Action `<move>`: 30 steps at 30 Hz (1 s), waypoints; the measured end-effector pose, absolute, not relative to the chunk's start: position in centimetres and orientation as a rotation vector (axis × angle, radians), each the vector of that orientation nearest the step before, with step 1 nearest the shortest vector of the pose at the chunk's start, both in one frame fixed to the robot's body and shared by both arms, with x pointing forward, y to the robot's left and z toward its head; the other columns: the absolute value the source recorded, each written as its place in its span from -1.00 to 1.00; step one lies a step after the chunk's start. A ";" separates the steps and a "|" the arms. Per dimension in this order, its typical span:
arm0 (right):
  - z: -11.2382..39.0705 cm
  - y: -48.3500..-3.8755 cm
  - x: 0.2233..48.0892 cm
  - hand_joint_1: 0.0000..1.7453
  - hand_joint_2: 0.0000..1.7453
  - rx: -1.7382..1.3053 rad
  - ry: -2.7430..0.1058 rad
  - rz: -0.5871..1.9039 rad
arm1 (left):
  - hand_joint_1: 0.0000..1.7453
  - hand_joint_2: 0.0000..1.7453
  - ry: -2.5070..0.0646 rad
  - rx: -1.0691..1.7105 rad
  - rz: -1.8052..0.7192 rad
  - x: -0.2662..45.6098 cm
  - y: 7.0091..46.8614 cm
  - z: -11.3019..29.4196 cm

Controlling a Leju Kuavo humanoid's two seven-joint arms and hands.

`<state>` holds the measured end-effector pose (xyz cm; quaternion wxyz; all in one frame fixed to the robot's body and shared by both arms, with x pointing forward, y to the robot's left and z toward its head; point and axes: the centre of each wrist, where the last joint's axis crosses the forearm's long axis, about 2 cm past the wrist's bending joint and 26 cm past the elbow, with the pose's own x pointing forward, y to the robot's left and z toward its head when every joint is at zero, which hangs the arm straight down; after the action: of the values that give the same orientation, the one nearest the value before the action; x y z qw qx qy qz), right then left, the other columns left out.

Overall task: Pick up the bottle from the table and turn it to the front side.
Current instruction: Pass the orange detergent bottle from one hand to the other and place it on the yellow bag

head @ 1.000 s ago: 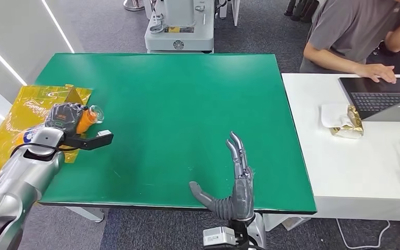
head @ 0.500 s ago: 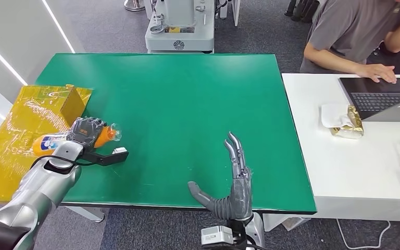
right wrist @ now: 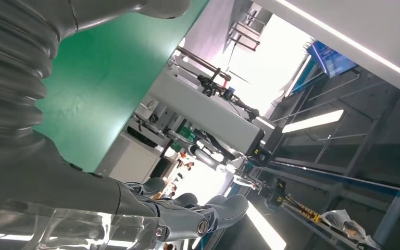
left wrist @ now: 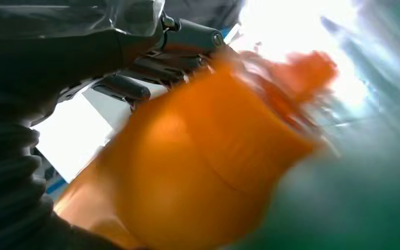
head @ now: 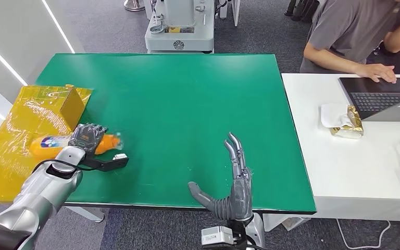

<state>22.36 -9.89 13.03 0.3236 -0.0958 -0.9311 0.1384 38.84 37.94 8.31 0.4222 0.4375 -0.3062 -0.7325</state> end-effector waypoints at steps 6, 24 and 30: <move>13.0 -9.9 22.3 -1.00 1.00 -0.262 -2.445 0.356 | -1.00 1.00 -0.672 1.023 -1.837 39.0 37.9 8.3; 13.0 -9.8 22.3 -1.00 1.00 -0.248 -2.443 0.366 | -1.00 1.00 -0.966 1.219 -1.612 38.3 38.7 8.2; 13.1 -9.8 22.3 -1.00 1.00 -0.249 -2.443 0.366 | -1.00 1.00 -1.108 1.282 -1.457 38.1 39.6 8.4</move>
<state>22.30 -9.83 13.05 0.3233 -0.0950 -0.9311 0.1395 38.05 39.63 8.41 0.4379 0.5155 -0.4458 -0.5862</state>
